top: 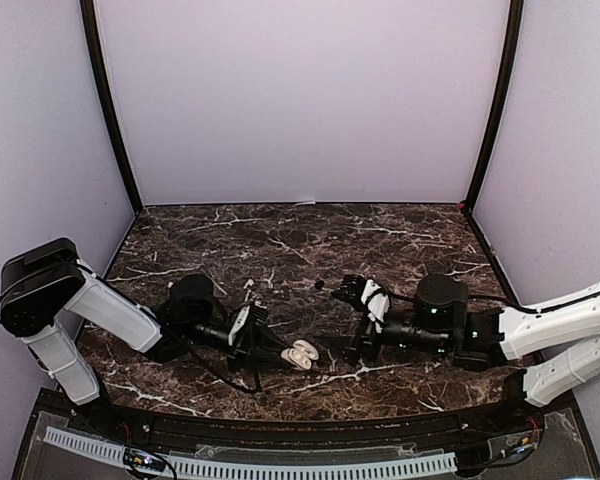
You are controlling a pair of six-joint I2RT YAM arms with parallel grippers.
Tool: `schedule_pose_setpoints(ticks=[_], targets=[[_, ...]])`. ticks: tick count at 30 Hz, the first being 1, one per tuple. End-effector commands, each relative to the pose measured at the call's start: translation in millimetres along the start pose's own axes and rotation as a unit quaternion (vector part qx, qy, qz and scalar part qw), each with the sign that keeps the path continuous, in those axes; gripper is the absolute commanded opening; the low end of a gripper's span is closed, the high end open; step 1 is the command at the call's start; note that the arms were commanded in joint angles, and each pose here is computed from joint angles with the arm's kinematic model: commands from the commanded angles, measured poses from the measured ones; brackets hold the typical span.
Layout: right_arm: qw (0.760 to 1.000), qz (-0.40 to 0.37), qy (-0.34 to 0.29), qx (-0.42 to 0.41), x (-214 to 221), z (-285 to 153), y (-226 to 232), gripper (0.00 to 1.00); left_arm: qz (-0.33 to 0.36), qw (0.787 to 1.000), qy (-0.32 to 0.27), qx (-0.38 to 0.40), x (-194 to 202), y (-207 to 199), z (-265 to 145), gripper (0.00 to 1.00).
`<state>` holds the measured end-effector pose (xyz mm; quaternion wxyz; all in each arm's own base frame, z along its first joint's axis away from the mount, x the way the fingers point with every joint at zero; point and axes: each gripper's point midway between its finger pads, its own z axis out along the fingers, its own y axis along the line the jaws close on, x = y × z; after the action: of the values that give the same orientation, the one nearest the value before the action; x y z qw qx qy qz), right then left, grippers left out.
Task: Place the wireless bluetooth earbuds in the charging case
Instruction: Pick up the left earbud from the center of the board.
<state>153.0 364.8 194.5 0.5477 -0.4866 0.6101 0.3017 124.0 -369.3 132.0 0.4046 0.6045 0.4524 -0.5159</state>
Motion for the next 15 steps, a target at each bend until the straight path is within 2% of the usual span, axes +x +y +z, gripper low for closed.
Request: schedule_pose_setpoints(ticks=[1,4,11,15], targets=[[0.995,0.065,-0.024,0.067,-16,-10,-26,0.98,-0.005,1.000,-0.017,-0.013,-15,12,-3,0.20],[0.989,0.104,-0.011,0.101,-16,-15,-39,0.99,-0.025,0.999,-0.020,-0.039,-19,25,-10,0.18],[0.987,0.128,-0.011,0.101,1,-27,-37,0.99,-0.065,0.988,-0.024,-0.138,-27,61,-36,0.18],[0.987,0.135,0.030,0.083,23,-22,-27,0.98,-0.092,0.978,-0.039,-0.184,-31,80,-55,0.18]])
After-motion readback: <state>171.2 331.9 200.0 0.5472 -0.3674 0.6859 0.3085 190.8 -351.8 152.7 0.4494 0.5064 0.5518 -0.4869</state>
